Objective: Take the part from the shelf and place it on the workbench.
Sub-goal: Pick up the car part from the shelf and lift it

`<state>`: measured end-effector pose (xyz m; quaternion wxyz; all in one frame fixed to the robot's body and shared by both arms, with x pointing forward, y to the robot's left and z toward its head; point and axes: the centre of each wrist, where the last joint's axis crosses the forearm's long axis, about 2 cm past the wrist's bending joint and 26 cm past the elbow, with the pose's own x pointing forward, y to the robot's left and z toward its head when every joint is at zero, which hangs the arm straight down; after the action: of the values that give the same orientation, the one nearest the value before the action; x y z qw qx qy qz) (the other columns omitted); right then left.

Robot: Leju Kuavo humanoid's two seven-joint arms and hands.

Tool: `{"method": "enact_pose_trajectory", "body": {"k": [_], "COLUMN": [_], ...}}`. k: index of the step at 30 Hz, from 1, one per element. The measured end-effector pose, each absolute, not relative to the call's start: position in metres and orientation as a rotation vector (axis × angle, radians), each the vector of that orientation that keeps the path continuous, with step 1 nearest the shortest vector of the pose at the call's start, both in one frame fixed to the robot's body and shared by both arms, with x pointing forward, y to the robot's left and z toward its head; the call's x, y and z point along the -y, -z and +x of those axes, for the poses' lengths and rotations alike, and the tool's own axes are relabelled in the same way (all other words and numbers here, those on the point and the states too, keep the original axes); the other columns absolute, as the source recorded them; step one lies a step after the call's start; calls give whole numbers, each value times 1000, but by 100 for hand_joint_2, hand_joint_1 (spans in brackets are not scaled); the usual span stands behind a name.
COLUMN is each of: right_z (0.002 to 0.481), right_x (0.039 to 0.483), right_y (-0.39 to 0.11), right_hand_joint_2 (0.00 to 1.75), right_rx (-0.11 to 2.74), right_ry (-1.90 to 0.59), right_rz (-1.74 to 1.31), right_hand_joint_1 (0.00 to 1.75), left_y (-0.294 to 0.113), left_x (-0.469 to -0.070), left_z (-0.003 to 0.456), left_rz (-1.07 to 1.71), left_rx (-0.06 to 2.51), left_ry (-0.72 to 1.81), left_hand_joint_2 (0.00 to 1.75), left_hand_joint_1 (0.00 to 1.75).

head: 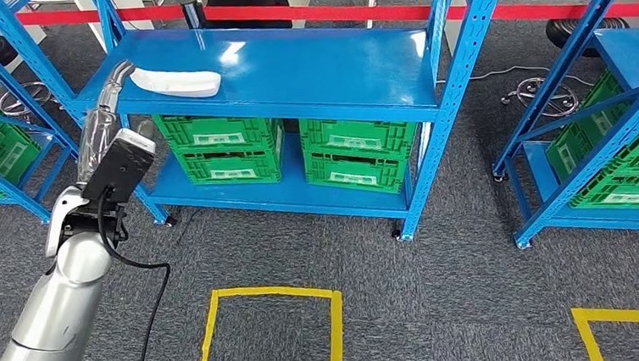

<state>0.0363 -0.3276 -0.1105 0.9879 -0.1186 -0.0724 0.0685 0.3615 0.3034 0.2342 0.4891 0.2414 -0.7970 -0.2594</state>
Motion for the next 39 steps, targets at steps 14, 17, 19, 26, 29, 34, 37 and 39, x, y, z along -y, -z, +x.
{"method": "enact_pose_trajectory", "body": {"k": [14,17,19,26,29,34,37,39], "right_z": [15,16,15,14,10,4,3,6], "right_x": [331,326,326,330,333,339,342,343], "right_y": [112,112,112,112,112,111,110,109], "right_hand_joint_2": [175,175,175,175,175,175,175,175], "right_rx": [113,117,116,111,91,27,28,41], "right_ry": [-134,-136,-137,-138,-131,-166,-197,-196], "right_rz": [-254,-242,-240,-246,-251,-268,-277,-277], "right_hand_joint_1": [0,0,0,0,0,0,0,0], "left_y": [-218,-219,-220,-216,-214,-212,-210,-207], "left_x": [-317,-319,-319,-316,-314,-311,-317,-321], "left_z": [351,350,349,346,346,343,335,332], "left_rz": [627,635,637,622,616,645,678,686], "left_rx": [1876,1879,1882,1876,1875,1851,1835,1827], "left_ry": [637,636,635,634,630,628,627,628], "left_hand_joint_2": [0,0,0,0,0,0,0,0], "left_hand_joint_1": [0,0,0,0,0,0,0,0]}}
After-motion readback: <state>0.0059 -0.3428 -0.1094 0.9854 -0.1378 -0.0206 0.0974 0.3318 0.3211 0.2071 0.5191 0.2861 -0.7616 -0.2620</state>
